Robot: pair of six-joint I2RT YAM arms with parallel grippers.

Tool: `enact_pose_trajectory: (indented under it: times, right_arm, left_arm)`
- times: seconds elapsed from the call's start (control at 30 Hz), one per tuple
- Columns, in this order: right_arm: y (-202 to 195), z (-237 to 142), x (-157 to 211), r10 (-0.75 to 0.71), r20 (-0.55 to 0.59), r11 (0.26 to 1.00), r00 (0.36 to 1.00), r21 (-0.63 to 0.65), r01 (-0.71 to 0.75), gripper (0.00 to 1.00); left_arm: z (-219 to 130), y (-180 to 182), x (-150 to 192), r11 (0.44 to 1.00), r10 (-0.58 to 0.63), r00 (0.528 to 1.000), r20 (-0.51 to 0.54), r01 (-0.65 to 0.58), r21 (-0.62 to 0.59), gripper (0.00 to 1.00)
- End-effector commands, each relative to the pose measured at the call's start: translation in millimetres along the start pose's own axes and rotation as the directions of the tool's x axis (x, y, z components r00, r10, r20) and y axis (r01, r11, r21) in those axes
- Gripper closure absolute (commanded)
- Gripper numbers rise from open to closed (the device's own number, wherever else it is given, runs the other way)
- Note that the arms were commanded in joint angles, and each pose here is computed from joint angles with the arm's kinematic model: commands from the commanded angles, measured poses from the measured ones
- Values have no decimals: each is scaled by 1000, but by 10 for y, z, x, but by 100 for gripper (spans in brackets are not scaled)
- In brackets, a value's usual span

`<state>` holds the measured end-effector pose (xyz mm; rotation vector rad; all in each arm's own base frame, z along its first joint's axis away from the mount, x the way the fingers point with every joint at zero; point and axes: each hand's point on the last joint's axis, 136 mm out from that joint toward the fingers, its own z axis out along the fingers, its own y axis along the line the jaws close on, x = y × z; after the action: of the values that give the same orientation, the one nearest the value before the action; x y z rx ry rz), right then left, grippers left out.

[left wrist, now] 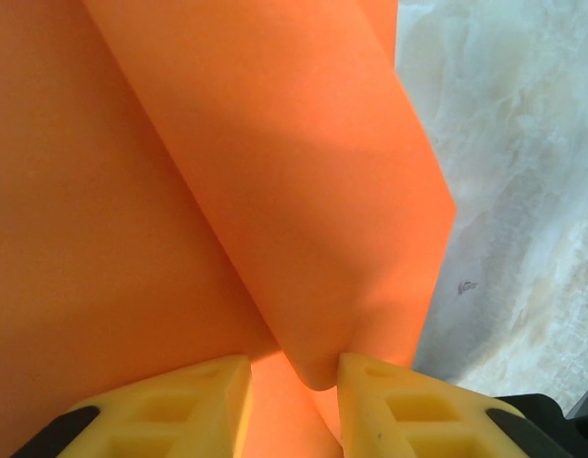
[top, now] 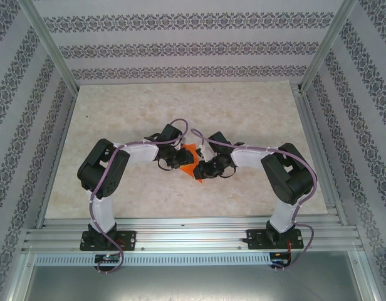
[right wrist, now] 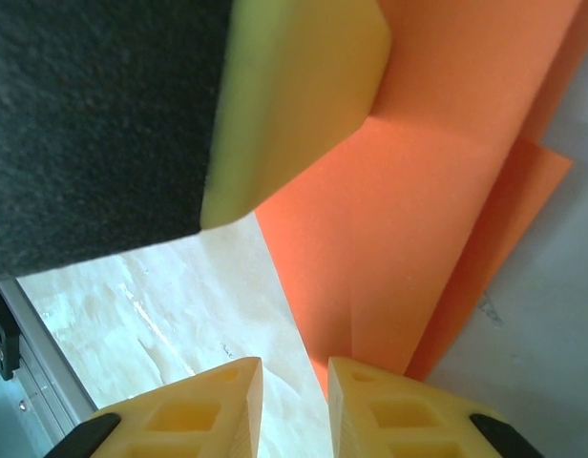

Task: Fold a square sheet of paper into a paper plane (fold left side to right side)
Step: Fourth fold the wing at the center of the table.

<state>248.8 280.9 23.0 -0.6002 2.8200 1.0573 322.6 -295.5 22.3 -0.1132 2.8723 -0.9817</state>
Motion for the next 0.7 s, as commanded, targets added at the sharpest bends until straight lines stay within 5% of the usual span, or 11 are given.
enact_pose_trajectory:
  times: [0.0,0.47,0.67]
  right_arm:
    - [-122,9,-24,3,-6,999,1000,35,-2,77]
    - [-331,45,79,72,-32,996,997,50,-71,84]
    - [-461,96,204,125,-71,990,990,70,-120,89]
  left_arm:
    - [195,390,168,991,-17,999,-46,10,-137,67]
    - [177,404,160,989,-9,999,-44,3,-146,67]
    - [-118,125,20,996,65,998,24,-63,-61,66]
